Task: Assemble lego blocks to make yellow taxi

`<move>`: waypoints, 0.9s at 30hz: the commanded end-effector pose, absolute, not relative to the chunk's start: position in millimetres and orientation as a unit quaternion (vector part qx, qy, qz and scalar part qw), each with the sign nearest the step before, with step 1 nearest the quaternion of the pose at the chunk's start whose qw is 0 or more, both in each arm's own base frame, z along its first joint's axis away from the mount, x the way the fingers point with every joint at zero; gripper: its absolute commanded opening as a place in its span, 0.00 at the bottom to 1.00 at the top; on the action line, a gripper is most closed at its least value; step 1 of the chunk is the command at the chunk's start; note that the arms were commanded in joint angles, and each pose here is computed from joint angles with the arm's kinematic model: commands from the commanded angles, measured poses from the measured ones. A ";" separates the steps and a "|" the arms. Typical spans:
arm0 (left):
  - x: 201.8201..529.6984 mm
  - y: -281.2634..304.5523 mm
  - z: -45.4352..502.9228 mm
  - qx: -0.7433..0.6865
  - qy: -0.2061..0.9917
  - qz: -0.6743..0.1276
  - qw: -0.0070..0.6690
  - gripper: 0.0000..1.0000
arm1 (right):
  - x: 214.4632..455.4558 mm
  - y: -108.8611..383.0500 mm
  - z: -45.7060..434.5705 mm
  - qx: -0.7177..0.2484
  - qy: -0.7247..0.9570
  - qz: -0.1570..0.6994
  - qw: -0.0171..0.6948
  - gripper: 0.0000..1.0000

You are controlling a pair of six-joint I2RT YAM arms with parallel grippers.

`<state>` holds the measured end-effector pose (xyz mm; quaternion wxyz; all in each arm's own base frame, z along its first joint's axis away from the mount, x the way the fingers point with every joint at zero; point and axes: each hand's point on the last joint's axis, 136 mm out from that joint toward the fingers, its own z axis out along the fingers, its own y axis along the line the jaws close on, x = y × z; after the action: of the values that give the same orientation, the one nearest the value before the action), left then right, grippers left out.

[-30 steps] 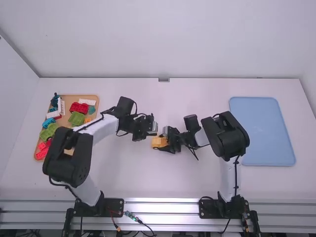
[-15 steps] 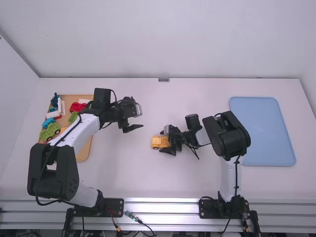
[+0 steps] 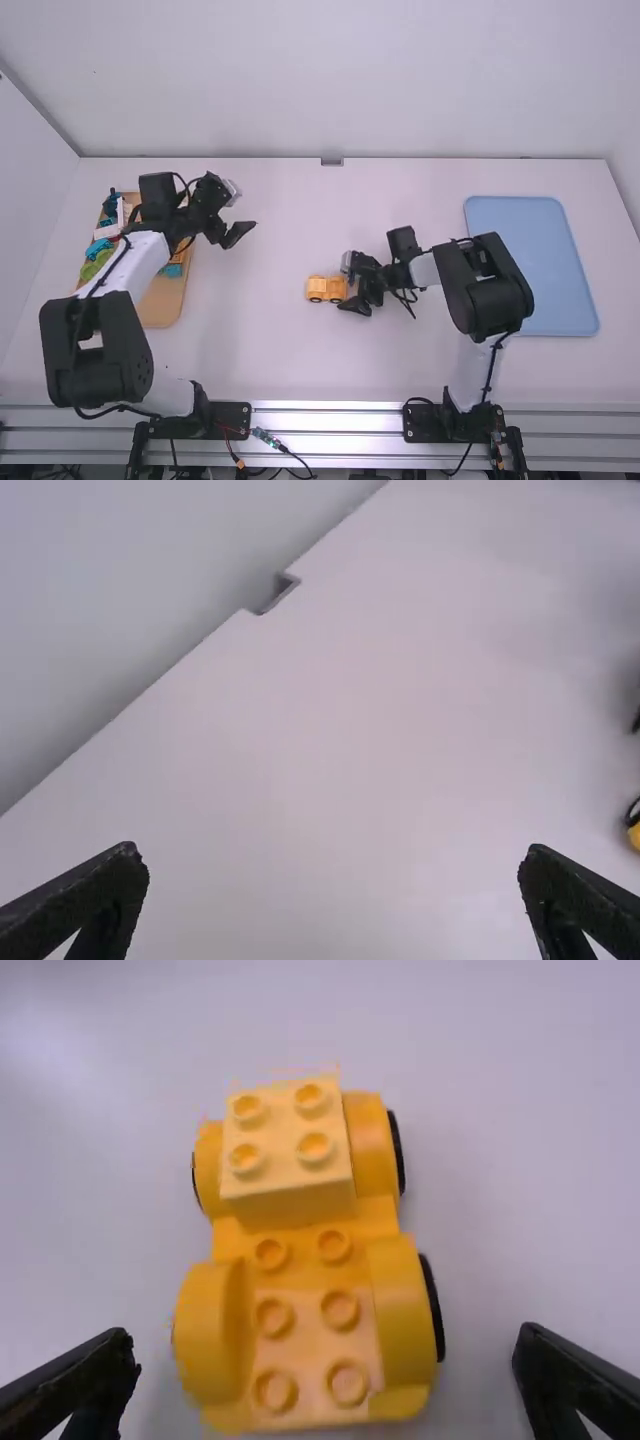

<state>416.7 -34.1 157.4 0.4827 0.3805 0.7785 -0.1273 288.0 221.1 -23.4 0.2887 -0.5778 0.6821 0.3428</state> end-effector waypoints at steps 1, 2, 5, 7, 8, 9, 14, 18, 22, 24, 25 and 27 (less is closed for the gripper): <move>418.7 -25.8 171.8 0.352 0.784 -0.131 0.495 0.99 | 294.8 199.1 -33.1 -0.590 0.718 0.260 0.262 0.99; 419.5 -22.6 172.6 0.342 0.787 -0.133 0.496 0.99 | 295.1 194.4 -32.8 -0.591 0.725 0.246 0.254 0.99; 423.0 -11.3 170.3 0.313 0.806 -0.121 0.488 0.99 | 297.6 180.1 -30.1 -0.583 0.750 0.205 0.234 0.99; 428.6 6.5 163.2 0.258 0.839 -0.092 0.471 0.99 | 307.4 166.1 -23.8 -0.558 0.780 0.165 0.229 0.99; 430.4 14.9 160.4 0.233 0.851 -0.078 0.464 0.99 | 314.0 160.0 -19.3 -0.542 0.793 0.149 0.233 0.99; 432.1 23.1 157.5 0.205 0.863 -0.065 0.457 0.99 | 322.2 153.9 -12.7 -0.526 0.805 0.131 0.242 0.99; 434.4 64.8 147.3 0.071 0.901 0.009 0.427 0.99 | 356.7 129.7 18.6 -0.458 0.837 0.061 0.294 0.99; 413.7 122.9 135.6 -0.098 0.914 0.106 0.380 0.99 | 374.7 108.6 48.8 -0.408 0.852 0.000 0.329 0.99; 410.5 103.9 126.4 -0.087 0.925 0.054 0.366 0.99 | 378.2 105.4 70.8 -0.403 0.844 -0.017 0.353 0.99; 413.8 84.1 126.3 -0.077 0.926 0.002 0.371 0.99 | 379.8 106.8 77.6 -0.405 0.838 -0.017 0.364 0.99; 413.5 65.8 125.6 -0.071 0.926 -0.050 0.367 0.99 | 382.1 108.8 85.0 -0.409 0.831 -0.020 0.376 0.99; 409.0 55.3 122.8 -0.065 0.929 -0.080 0.356 0.99 | 387.4 110.1 94.6 -0.413 0.821 -0.027 0.395 0.99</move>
<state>404.6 79.4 105.3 0.3403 -0.0630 0.9382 -0.0078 384.1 111.2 81.3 0.3758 -0.4168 0.8275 -0.0151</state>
